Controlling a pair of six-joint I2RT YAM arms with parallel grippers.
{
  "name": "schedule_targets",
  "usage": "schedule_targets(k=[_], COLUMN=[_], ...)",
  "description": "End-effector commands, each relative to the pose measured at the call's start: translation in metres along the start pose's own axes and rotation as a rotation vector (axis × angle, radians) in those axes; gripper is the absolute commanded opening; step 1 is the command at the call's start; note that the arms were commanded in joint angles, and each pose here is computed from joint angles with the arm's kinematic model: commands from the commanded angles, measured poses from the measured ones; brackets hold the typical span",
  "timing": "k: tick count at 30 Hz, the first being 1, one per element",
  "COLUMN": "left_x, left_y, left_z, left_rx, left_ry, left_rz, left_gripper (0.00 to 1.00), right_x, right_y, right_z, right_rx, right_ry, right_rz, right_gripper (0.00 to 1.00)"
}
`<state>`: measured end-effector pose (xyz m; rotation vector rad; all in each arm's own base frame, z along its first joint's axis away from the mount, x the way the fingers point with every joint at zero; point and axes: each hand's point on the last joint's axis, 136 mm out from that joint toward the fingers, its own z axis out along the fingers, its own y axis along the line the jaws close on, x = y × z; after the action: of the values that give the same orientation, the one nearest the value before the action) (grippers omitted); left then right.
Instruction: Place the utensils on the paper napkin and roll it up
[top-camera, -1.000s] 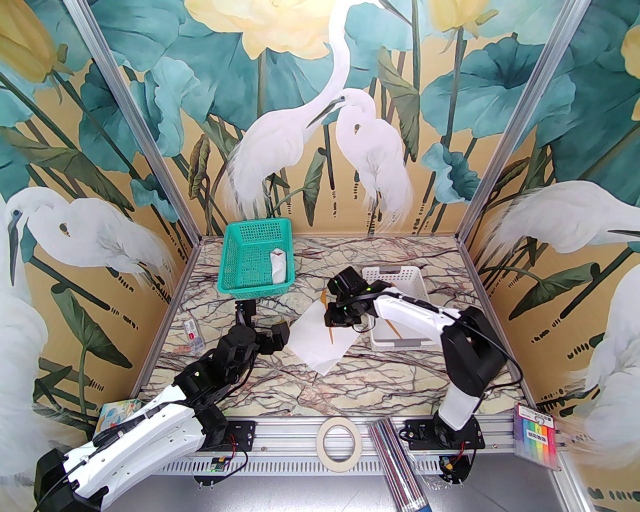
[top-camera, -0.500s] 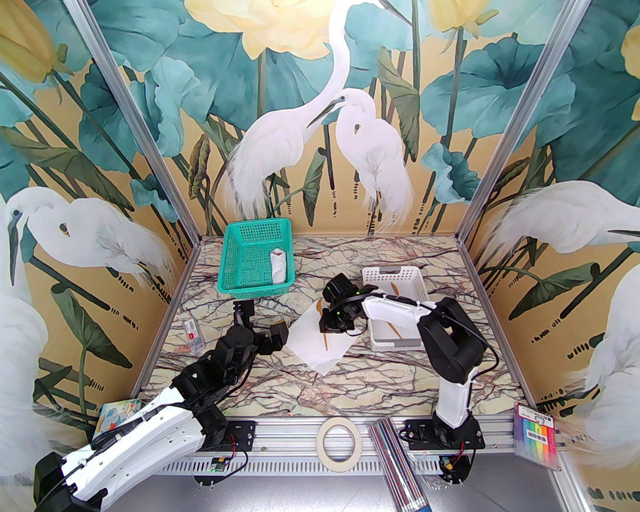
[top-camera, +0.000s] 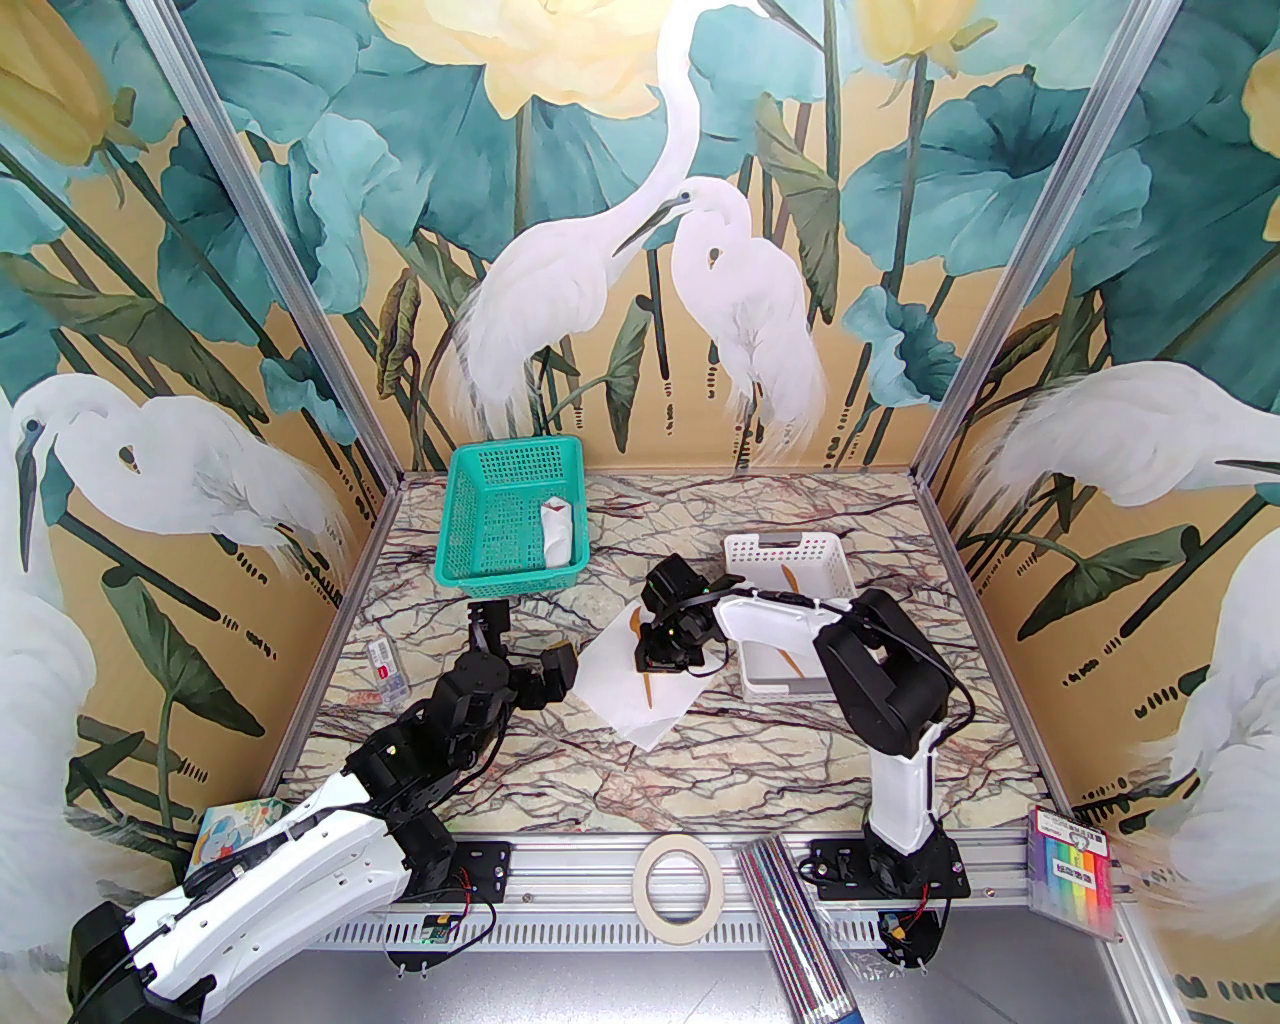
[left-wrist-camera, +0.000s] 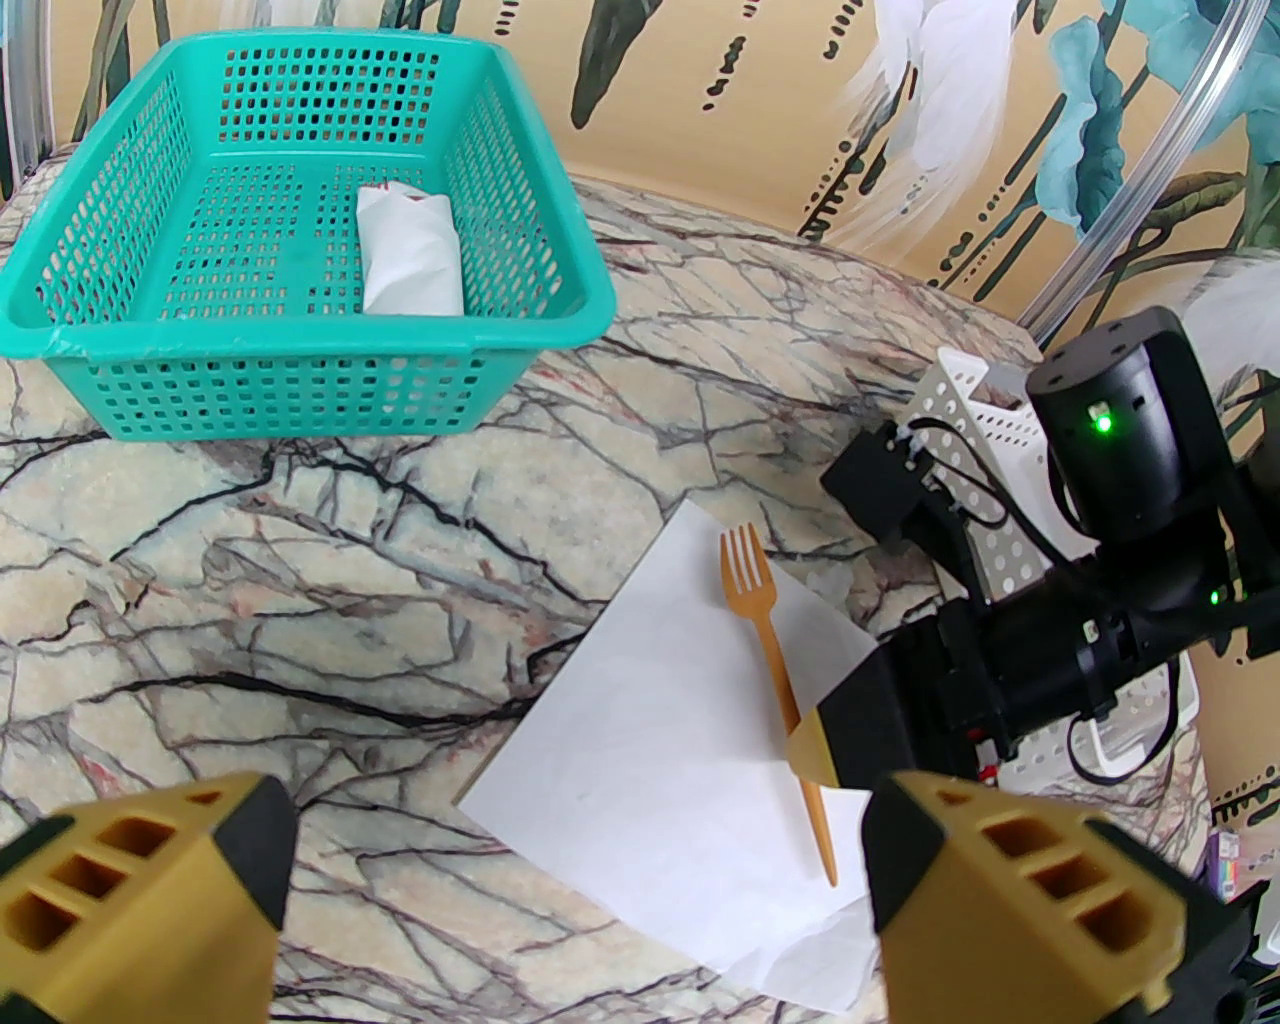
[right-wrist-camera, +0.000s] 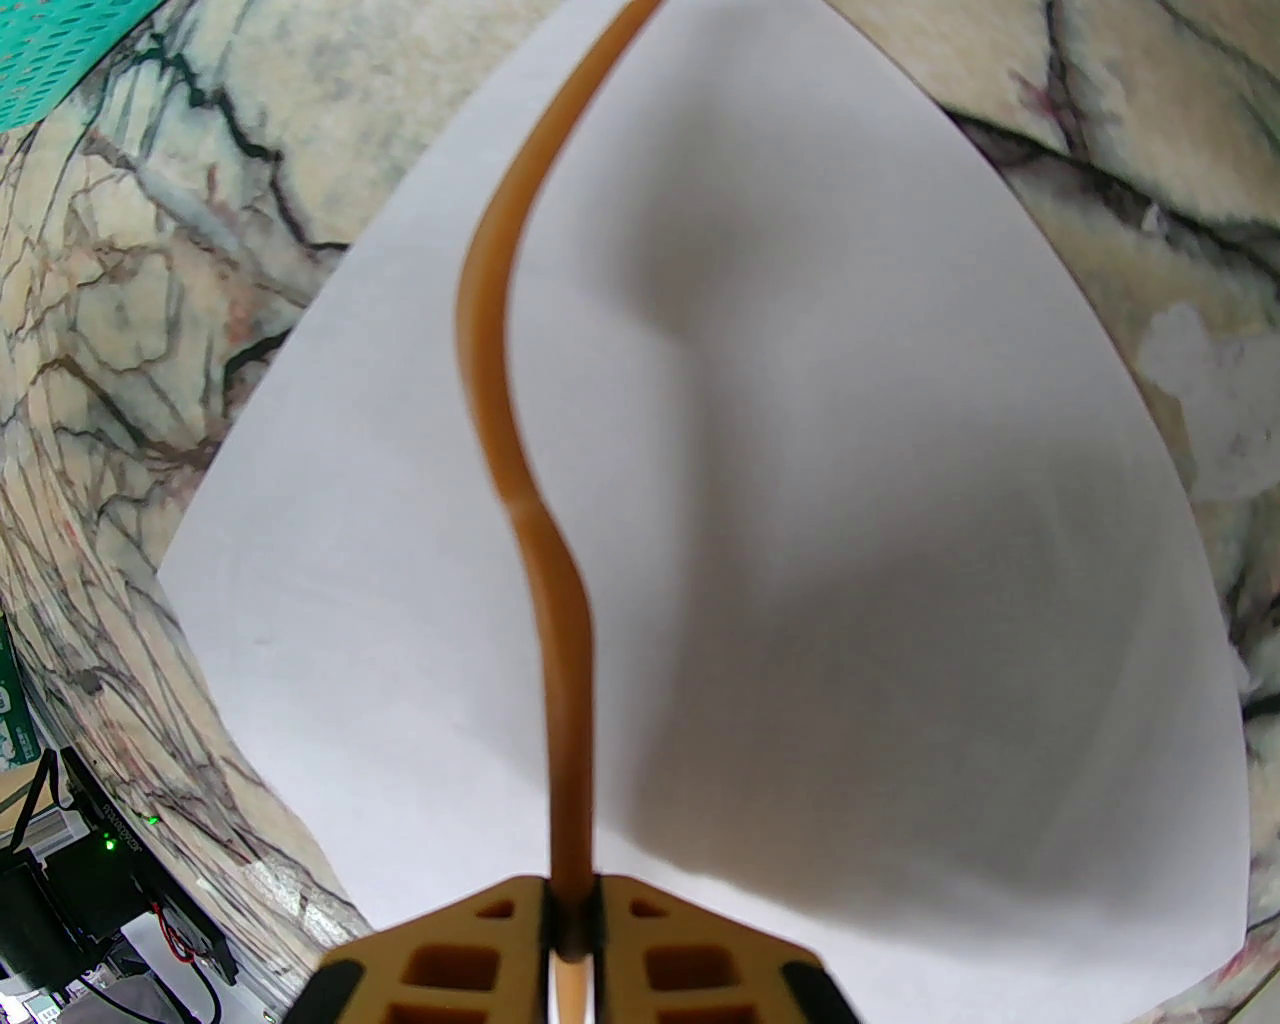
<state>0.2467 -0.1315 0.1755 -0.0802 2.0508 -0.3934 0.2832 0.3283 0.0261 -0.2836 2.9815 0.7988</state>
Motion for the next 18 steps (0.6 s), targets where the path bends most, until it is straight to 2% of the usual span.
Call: schedule_targets(k=[1,9,12,18], left_x=[-0.001,-0.003,-0.005,-0.013], left_y=[0.003,0.002,0.001,-0.003], left_z=[0.001,0.001,0.000,-0.002], left_rx=[-0.013,-0.012,-0.009,-0.004], left_ry=[-0.004,-0.007,-0.011,-0.023], left_rz=[-0.005,0.000,0.004,0.015], left_gripper=[0.99,0.99,0.99,0.99], right_x=[-0.003,0.001,0.000,-0.004], right_y=[0.010,0.008,0.010,0.015], right_z=[0.004,0.005,0.001,-0.015], right_rx=[-0.027,-0.022,-0.021,-0.017], right_ry=[0.004,0.017,0.009,-0.023], right_rz=[0.005,0.007,0.001,-0.020], right_gripper=[0.16,0.18,0.24,0.30])
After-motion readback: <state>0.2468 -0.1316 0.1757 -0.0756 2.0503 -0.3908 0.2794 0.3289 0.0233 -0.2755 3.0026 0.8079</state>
